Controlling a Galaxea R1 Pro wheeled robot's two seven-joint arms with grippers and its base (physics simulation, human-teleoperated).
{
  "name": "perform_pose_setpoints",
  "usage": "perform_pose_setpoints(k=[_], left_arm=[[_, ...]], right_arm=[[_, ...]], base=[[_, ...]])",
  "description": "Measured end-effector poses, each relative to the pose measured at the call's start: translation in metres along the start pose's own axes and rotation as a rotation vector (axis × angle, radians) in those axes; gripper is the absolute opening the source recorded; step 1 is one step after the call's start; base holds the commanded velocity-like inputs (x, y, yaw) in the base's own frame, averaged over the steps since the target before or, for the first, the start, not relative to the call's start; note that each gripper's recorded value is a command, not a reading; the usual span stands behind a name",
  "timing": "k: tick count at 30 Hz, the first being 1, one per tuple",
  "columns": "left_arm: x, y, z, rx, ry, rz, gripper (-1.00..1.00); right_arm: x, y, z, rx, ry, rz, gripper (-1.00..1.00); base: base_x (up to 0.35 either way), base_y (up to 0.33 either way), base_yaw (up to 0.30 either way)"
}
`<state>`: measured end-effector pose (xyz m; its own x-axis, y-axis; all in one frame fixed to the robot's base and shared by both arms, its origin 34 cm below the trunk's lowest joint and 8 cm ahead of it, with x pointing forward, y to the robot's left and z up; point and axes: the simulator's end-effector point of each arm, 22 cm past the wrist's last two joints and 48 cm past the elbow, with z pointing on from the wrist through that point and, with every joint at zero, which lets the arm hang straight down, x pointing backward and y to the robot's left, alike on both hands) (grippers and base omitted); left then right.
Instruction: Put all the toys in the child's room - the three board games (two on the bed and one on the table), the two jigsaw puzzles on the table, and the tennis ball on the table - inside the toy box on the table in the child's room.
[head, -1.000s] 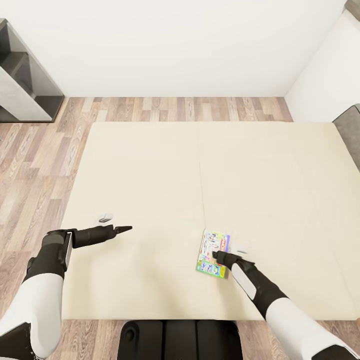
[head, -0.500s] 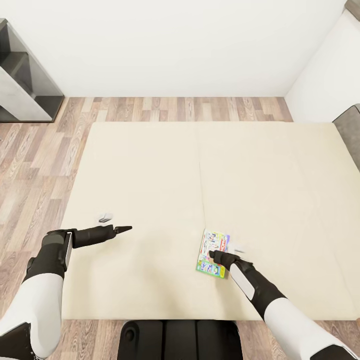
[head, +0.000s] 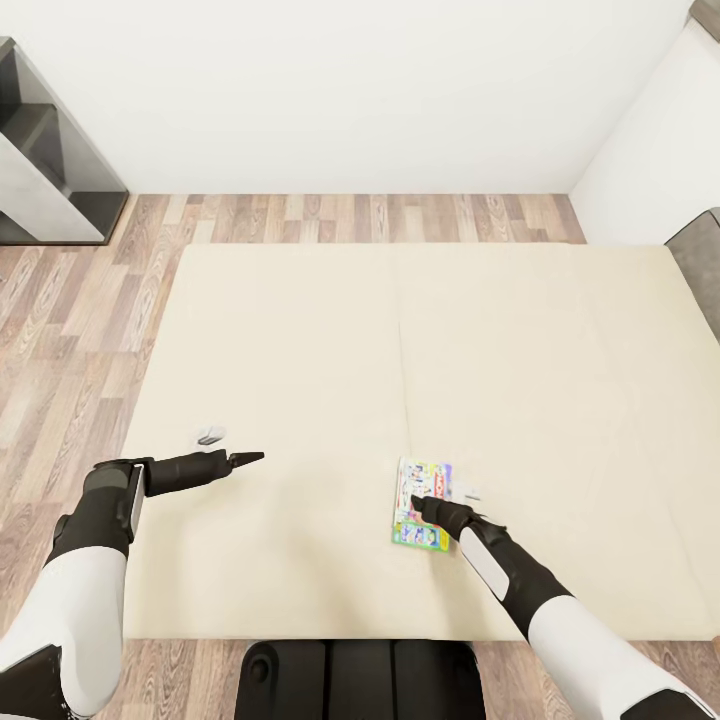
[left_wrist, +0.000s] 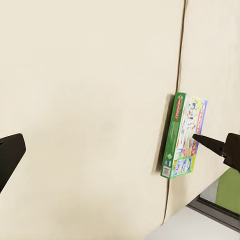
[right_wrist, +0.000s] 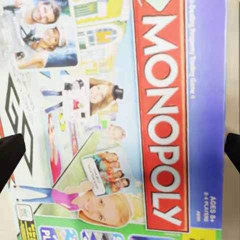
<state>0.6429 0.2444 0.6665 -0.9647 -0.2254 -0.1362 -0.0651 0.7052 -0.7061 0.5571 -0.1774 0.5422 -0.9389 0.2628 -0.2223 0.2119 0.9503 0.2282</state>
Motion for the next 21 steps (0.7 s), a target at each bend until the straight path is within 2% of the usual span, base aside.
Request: perform_pose_setpoints(k=[21], left_arm=[[0.0001, 0.0001, 0.0000, 0.000, 0.000, -0.001, 1.00]], right_arm=[[-0.0013, -0.0009, -0.0001, 0.000, -0.005, 0.000, 1.00]], base=[[0.000, 0.000, 0.000]])
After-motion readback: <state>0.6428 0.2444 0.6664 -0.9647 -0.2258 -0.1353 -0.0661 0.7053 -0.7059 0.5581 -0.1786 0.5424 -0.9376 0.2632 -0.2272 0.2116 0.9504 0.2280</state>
